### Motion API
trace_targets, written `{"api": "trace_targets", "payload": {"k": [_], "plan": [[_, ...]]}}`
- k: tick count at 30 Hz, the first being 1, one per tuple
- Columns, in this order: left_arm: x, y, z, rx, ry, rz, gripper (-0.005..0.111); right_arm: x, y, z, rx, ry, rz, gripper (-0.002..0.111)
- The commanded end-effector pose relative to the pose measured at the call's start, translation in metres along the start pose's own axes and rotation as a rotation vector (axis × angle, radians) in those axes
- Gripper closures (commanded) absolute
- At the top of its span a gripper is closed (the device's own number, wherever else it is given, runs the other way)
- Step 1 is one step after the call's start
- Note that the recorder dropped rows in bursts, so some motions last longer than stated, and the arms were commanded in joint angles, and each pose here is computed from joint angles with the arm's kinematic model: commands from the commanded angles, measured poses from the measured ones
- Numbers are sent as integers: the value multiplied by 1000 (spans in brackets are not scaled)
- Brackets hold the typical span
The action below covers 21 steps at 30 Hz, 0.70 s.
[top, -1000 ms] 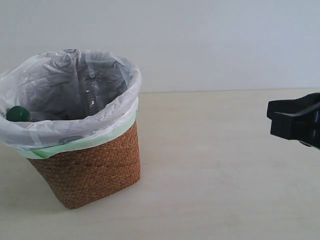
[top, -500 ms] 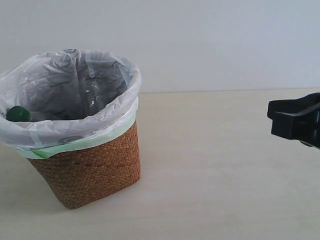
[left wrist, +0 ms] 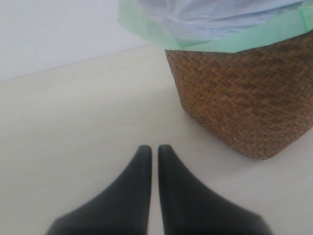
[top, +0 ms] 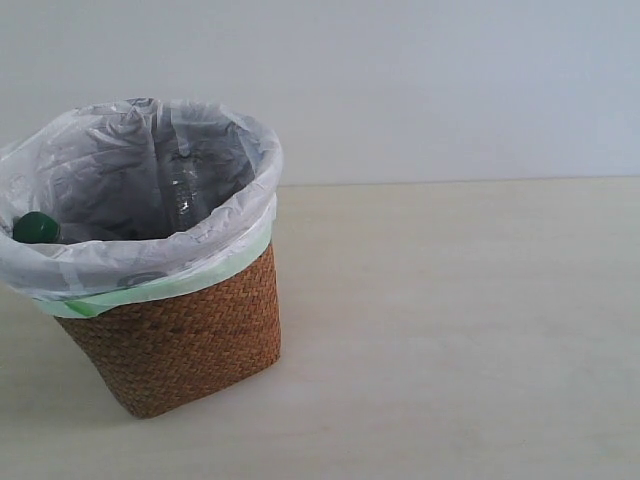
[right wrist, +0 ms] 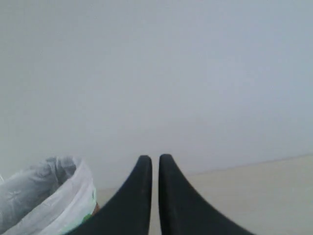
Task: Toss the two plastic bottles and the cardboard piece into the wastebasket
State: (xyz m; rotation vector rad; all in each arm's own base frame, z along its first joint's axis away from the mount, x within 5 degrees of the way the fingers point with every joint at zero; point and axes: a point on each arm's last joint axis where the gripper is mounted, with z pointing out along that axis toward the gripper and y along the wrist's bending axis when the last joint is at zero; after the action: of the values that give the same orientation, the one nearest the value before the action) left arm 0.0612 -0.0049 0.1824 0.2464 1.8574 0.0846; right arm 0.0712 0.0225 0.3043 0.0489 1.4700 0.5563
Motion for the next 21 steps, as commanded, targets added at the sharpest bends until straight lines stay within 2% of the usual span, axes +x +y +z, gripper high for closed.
{"api": "trace_targets", "payload": {"k": [1,4,7,11,16,21], "plan": [[0,0,0,-2,-6,-18,103,37,-6,-13,-142,-115,87,107],[0,0,0,-2,-6,-18,103,59,-9,-21,-221,-147,121,107],[0,0,0,-2,-6,-18,103,62,-9,-24,-236,-163,108,107],[0,0,0,-2,-6,-18,103,70,-16,-22,-149,-86,10,107],[0,0,0,-2,-6,-18,103,86,-34,-21,45,97,-118,107],[0,0,0,-2,-6,-18,103,97,-47,-25,179,238,-142,107]]}}
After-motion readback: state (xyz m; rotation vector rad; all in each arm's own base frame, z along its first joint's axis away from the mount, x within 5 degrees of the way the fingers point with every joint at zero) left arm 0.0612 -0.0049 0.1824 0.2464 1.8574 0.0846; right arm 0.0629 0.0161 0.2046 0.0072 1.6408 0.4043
